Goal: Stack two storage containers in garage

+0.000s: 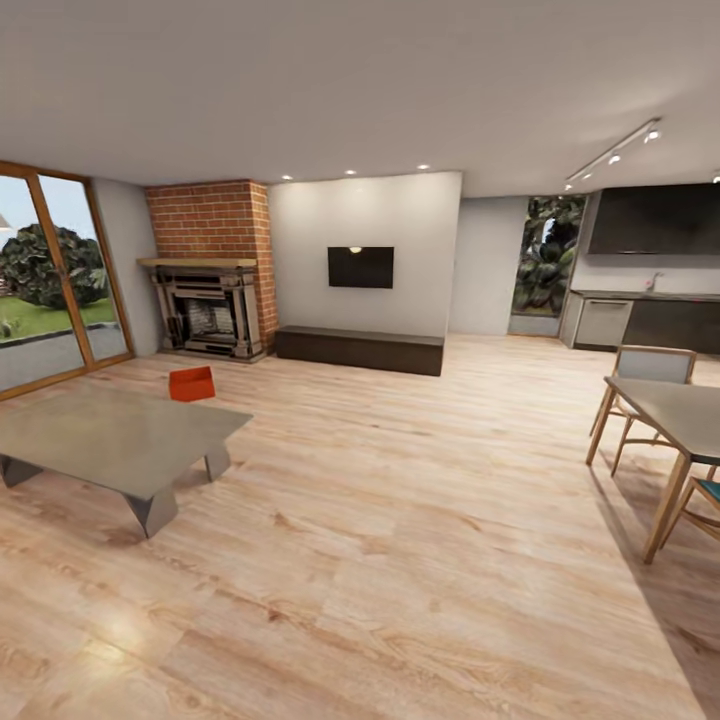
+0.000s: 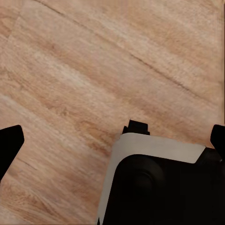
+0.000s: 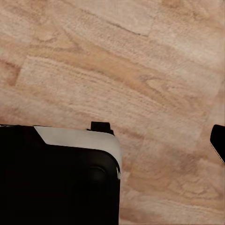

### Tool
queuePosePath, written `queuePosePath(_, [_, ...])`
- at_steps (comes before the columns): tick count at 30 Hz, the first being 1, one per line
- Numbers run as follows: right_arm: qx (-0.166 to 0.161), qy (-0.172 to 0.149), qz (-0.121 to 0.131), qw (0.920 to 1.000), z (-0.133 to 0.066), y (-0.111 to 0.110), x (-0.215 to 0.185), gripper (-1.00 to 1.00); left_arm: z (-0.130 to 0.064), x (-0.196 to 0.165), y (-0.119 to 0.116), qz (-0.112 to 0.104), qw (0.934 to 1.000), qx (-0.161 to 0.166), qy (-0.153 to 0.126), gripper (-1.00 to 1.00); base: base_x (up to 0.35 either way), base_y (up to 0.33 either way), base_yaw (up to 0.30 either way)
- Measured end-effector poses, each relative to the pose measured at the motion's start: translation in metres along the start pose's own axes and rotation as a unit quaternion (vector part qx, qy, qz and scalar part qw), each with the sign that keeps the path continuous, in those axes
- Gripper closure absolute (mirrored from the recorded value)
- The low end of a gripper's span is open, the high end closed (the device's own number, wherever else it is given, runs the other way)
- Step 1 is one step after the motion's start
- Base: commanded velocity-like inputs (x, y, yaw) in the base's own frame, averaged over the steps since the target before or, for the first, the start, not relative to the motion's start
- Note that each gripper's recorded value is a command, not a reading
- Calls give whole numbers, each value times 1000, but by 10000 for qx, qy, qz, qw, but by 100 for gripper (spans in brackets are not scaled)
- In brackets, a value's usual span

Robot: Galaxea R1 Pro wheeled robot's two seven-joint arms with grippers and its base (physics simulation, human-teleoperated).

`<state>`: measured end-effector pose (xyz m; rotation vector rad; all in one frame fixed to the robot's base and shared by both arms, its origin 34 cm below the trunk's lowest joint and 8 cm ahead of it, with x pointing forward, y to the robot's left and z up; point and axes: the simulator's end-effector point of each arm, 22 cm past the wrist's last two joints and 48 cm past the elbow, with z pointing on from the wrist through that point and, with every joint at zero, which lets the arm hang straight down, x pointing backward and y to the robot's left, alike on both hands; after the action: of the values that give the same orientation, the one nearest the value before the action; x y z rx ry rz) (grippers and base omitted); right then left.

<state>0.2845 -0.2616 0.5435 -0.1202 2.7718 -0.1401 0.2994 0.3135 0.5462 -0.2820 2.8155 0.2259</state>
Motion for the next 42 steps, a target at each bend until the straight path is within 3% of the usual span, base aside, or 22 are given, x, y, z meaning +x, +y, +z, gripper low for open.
queuePosePath(42, [1, 0, 1, 10000, 0, 0, 0, -100, 0, 0, 0, 3, 10000, 1, -1, -100, 321, -20, 0])
